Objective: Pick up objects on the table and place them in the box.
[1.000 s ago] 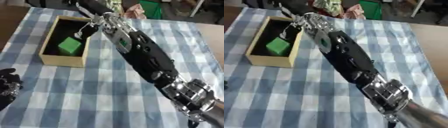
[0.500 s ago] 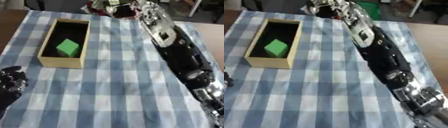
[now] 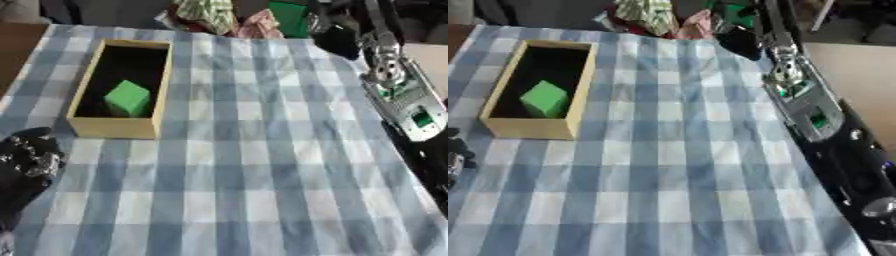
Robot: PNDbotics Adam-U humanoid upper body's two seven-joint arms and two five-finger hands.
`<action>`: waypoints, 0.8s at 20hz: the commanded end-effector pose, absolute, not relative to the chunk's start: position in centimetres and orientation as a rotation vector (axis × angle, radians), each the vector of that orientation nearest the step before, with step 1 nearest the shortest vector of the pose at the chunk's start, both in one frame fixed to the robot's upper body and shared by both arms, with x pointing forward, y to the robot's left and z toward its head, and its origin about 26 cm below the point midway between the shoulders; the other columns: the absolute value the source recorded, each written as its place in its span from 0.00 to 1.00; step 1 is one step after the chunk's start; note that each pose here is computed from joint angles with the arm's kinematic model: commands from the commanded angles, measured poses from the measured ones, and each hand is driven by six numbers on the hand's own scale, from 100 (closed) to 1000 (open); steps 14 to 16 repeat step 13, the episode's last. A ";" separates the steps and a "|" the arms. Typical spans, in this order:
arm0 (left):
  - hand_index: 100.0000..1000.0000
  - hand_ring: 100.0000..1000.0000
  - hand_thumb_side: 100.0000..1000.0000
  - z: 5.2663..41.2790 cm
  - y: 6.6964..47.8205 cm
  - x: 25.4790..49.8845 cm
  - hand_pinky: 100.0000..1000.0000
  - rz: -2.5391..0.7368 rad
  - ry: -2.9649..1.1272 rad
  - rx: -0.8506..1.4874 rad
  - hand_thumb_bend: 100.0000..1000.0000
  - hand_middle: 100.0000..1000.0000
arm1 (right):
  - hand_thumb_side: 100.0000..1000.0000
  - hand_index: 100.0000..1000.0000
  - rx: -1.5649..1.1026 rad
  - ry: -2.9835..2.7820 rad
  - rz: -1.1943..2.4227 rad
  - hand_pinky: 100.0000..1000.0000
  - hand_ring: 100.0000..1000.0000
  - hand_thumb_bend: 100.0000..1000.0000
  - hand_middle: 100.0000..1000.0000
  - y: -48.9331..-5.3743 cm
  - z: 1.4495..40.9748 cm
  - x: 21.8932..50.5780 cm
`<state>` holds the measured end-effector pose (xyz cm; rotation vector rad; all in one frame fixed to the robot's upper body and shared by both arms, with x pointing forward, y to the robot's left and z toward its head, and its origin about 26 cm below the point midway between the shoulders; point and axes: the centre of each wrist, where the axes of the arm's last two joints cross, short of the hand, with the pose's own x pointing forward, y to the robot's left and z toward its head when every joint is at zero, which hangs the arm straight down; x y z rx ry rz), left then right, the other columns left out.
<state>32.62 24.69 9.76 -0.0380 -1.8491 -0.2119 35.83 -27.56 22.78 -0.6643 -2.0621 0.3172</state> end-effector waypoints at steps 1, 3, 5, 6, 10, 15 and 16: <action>0.68 0.50 0.05 10.4 25.1 32.6 0.49 -0.207 -1.872 -0.019 0.05 0.44 | 0.00 0.89 -0.645 -2.109 0.241 0.63 0.81 0.00 0.59 -28.3 23.4 34.7; 0.68 0.50 0.05 10.5 25.1 32.6 0.49 -0.206 -1.874 -0.018 0.05 0.44 | 0.00 0.89 -0.620 -2.102 0.191 0.63 0.81 0.00 0.59 -28.4 22.4 34.4; 0.68 0.50 0.05 10.5 25.1 32.7 0.49 -0.203 -1.877 -0.017 0.05 0.44 | 0.00 0.89 -0.600 -2.102 0.145 0.62 0.81 0.00 0.59 -28.4 21.7 34.2; 0.68 0.50 0.05 10.6 25.1 32.7 0.49 -0.200 -1.879 -0.016 0.05 0.44 | 0.00 0.88 -0.586 -2.104 0.125 0.62 0.81 0.00 0.59 -28.3 21.3 34.1; 0.68 0.50 0.05 10.6 25.1 32.7 0.49 -0.199 -1.879 -0.015 0.05 0.44 | 0.00 0.88 -0.546 -2.115 0.062 0.62 0.80 0.00 0.58 -27.8 20.3 33.7; 0.68 0.50 0.05 10.6 25.1 32.7 0.49 -0.198 -1.879 -0.017 0.04 0.44 | 0.00 0.87 -0.520 -2.112 0.026 0.62 0.80 0.00 0.58 -27.5 19.5 33.5; 0.68 0.50 0.05 10.6 25.1 32.7 0.49 -0.198 -1.879 -0.017 0.04 0.44 | 0.00 0.87 -0.520 -2.112 0.026 0.62 0.80 0.00 0.58 -27.5 19.5 33.5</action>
